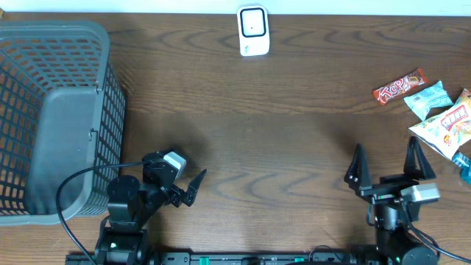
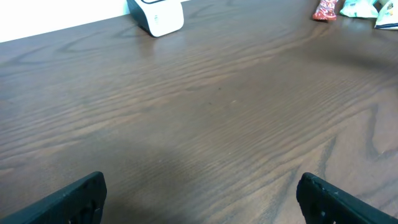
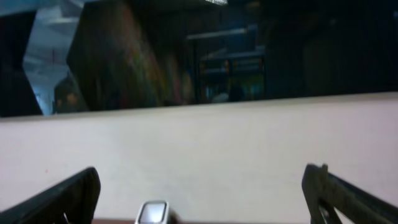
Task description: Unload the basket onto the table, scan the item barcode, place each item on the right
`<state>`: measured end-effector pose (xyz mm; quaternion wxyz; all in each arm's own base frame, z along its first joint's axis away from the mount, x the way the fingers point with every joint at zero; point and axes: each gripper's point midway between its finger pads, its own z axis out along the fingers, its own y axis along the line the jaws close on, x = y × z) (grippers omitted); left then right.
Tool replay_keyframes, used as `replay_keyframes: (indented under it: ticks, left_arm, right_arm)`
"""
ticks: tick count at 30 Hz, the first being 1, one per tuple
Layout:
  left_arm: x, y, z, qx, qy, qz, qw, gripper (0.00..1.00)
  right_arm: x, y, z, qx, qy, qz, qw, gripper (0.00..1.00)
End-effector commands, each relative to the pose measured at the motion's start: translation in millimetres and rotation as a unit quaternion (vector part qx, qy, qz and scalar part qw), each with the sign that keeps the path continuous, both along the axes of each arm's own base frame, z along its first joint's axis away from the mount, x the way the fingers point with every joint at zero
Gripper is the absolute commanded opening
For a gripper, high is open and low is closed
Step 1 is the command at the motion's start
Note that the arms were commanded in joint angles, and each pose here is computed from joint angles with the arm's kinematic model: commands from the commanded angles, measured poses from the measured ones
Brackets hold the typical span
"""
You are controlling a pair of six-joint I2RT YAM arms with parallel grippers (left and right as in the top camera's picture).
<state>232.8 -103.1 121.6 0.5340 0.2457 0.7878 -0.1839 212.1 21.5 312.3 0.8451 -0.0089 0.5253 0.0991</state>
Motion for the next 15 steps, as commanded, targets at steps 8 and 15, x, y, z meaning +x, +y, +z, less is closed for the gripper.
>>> replay_keyframes:
  ticks: [8, 15]
  left_arm:
    - [1, 1, 0, -0.003, 0.000, 0.005, 1.000, 0.98]
    - [1, 1, 0, -0.003, 0.000, 0.005, 1.000, 0.98]
  right_arm:
    - [11, -14, -33, 0.016, 0.015, -0.034, 0.999, 0.99]
    - [20, -23, -54, 0.013, 0.061, -0.060, 0.996, 0.99]
